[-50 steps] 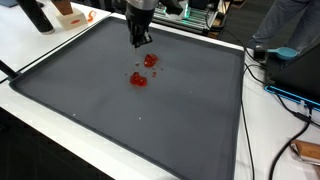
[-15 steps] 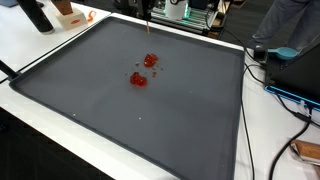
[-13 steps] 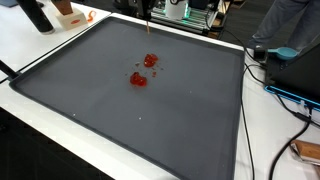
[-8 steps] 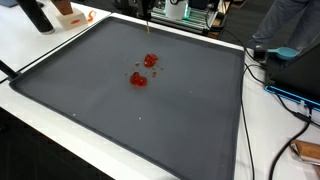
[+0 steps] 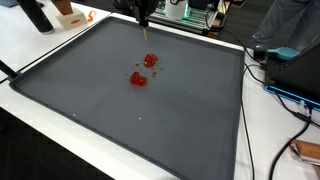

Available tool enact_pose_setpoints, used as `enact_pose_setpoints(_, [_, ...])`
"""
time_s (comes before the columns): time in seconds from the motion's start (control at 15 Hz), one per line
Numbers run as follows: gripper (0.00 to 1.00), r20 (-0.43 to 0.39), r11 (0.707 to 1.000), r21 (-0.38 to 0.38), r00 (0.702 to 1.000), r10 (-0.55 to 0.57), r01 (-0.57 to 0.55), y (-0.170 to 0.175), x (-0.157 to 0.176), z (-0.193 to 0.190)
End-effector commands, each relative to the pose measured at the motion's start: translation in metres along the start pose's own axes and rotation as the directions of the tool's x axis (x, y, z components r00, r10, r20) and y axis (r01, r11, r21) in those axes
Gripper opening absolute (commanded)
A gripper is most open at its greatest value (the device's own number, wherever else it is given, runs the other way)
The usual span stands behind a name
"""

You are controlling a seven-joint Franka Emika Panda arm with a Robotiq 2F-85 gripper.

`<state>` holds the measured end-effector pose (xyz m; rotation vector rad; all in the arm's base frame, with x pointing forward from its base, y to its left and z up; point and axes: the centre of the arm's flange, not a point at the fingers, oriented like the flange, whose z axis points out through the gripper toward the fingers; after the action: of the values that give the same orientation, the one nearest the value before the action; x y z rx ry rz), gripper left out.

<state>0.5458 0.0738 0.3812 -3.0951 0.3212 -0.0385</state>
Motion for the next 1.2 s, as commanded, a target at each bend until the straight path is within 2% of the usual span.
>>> enact_pose_setpoints(0.0, [0.03, -0.020, 1.000, 0.014, 1.000, -0.024, 0.024, -0.002, 0.021, 0.021])
enact_pose_setpoints(0.53, [0.03, -0.069, 0.999, 0.032, 0.997, -0.037, 0.040, -0.003, 0.056, 0.055])
enact_pose_setpoints(1.13, [0.03, -0.033, 0.999, 0.011, 0.998, -0.044, 0.045, -0.002, 0.070, 0.090])
